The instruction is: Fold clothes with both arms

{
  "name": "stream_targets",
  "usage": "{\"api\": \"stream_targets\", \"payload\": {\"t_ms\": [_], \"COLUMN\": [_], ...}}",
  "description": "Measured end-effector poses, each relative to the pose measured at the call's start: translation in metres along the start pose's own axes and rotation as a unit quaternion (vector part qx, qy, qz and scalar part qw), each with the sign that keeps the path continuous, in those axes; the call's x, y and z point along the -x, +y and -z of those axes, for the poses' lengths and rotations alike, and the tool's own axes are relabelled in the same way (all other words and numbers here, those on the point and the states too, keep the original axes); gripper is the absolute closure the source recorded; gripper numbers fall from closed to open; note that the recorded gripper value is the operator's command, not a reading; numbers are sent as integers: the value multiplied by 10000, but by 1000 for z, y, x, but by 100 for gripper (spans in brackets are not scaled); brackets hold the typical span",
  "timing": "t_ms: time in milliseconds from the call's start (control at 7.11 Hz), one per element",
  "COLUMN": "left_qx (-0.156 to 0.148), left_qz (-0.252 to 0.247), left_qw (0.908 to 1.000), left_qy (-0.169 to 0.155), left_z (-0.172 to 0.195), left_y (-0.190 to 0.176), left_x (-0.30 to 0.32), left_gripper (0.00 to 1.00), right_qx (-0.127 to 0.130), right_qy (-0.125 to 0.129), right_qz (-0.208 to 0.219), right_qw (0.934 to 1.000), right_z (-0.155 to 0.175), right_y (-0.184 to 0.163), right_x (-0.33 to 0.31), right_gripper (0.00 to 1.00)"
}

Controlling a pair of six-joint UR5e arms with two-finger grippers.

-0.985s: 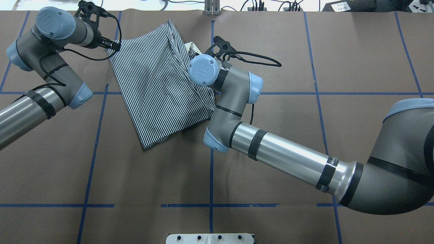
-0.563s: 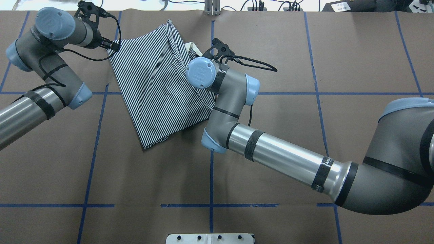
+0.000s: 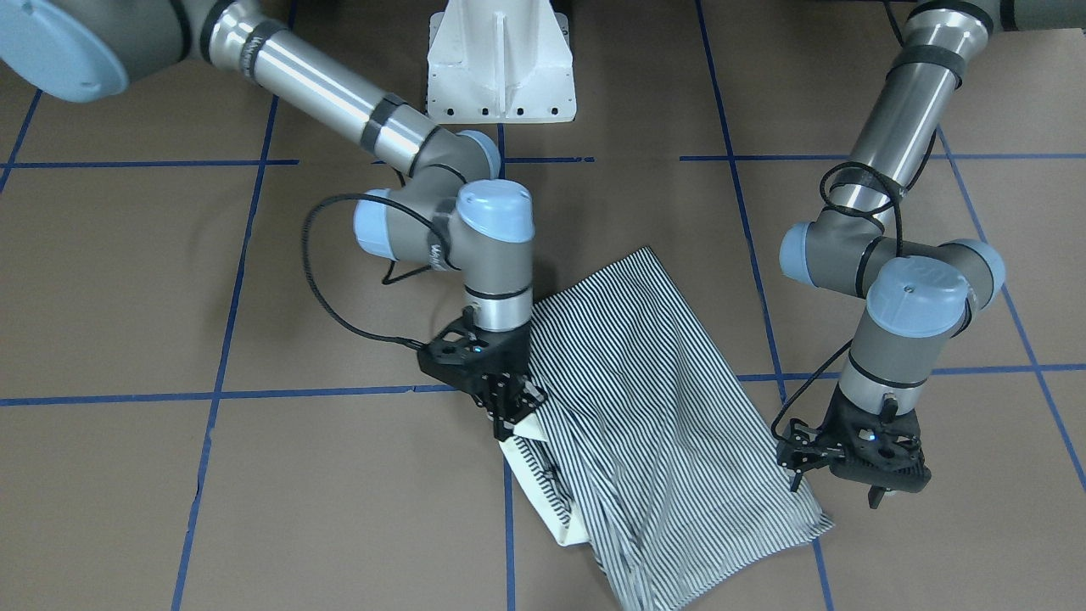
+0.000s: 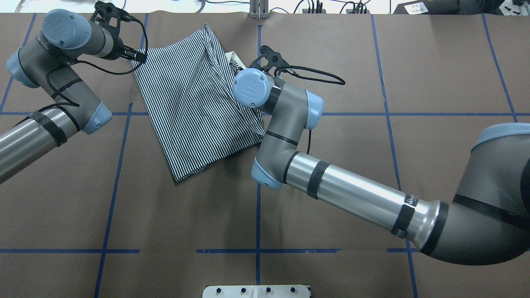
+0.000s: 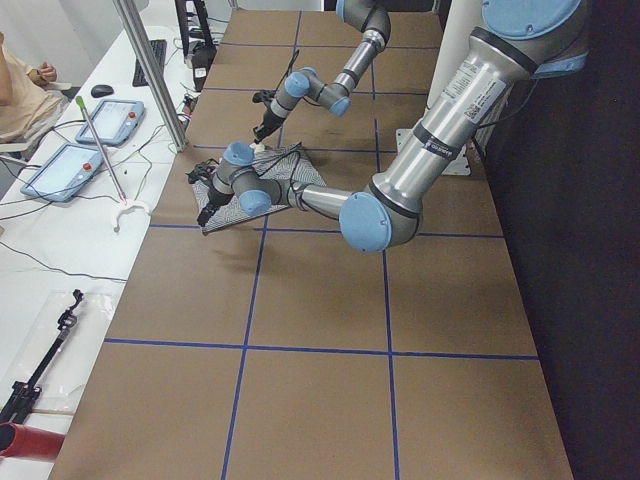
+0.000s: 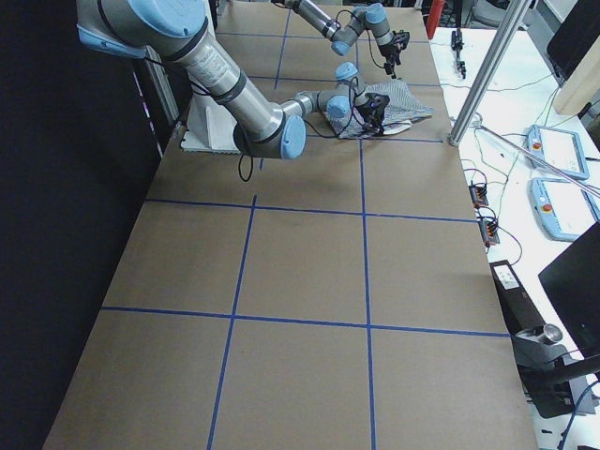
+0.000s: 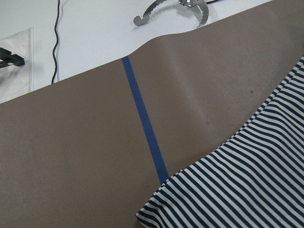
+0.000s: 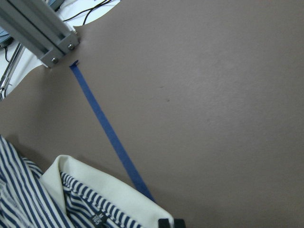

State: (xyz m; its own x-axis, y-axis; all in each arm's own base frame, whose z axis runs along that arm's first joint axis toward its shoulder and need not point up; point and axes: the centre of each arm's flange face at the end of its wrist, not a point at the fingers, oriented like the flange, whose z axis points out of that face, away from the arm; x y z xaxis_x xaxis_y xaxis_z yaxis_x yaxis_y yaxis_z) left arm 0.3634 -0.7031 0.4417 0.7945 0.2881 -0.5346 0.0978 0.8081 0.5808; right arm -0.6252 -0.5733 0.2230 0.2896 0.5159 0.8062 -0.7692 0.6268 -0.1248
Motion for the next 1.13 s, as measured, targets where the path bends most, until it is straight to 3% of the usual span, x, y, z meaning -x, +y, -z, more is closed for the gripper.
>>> {"api": "stream_targets", "payload": {"t_ms": [563, 704, 1126], "left_qx": [-72, -77, -99], "left_qz": [20, 61, 78], "left_qw": [9999, 9998, 9996], "left_qy": [109, 157, 250], "left_z": [8, 9, 14], "left_y": [-1, 2, 8], "left_x": [-13, -20, -31], "left_gripper": [0, 0, 0], "right_qx": [130, 91, 28], "right_qy": [18, 35, 117], "right_qz": [239, 351, 1121], "right_qw": [9996, 9993, 9936], "right_z": [75, 84, 89], "right_y": [-6, 1, 17], "right_x": [-143, -174, -211], "right_gripper": [100, 1, 0]}}
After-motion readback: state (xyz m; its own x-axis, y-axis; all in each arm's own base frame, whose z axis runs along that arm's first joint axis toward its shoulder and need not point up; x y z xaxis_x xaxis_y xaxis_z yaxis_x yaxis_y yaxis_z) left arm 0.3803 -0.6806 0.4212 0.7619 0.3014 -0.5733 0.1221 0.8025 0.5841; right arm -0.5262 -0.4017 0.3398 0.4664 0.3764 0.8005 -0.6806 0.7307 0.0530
